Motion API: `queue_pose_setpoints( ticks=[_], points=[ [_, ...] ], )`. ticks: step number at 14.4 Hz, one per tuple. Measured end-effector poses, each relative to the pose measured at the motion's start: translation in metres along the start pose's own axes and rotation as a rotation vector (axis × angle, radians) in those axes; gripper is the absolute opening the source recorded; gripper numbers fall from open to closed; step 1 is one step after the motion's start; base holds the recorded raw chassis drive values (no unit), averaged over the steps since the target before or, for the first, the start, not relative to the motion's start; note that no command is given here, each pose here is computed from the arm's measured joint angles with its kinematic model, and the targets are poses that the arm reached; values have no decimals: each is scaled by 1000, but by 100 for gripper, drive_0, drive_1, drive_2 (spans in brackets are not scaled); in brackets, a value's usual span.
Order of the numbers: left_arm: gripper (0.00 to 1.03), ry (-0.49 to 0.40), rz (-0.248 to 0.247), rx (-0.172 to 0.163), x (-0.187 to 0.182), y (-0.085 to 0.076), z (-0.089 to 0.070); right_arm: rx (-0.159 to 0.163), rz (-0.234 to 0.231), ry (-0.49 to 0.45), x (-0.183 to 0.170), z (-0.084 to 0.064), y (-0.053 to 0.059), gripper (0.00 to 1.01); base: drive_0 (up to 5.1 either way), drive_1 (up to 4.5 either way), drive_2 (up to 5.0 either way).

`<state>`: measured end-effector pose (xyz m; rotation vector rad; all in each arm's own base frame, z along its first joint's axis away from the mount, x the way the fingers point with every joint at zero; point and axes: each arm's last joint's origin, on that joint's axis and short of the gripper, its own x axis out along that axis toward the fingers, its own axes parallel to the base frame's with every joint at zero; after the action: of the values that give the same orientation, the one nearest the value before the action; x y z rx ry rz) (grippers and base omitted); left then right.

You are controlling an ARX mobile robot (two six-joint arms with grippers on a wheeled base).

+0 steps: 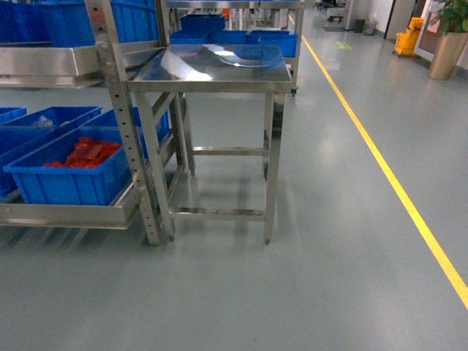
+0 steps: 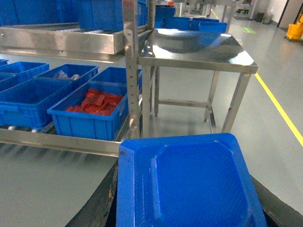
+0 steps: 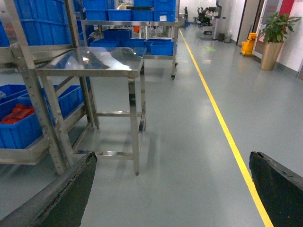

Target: Pick blue part to blue bin on bottom shelf

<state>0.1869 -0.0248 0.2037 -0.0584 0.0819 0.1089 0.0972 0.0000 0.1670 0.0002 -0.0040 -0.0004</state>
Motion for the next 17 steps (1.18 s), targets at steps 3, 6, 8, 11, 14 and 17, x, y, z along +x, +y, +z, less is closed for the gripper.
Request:
queue_pose_setpoints(
  ticks=[3,6,8,11,14,17],
  points=[
    [44,0,0,0,0,0,0,0,0,0,0,0,0,98,7,441,-426],
    [44,0,0,0,0,0,0,0,0,3,0,0,0,98,-2,431,-435],
    [44,0,1,0,0,0,0,0,0,2,0,0,0,98,-6,427,-439],
    [44,-3,0,-1,0,0,0,0,0,2,0,0,0,98,-3,430,-436],
    [44,2,1,1,0,0,0,0,0,-2,0,0,0,98,-10,424,-443],
    [44,-1,1,0,0,0,0,0,0,3,0,0,0,98,0,434,-433]
  ],
)
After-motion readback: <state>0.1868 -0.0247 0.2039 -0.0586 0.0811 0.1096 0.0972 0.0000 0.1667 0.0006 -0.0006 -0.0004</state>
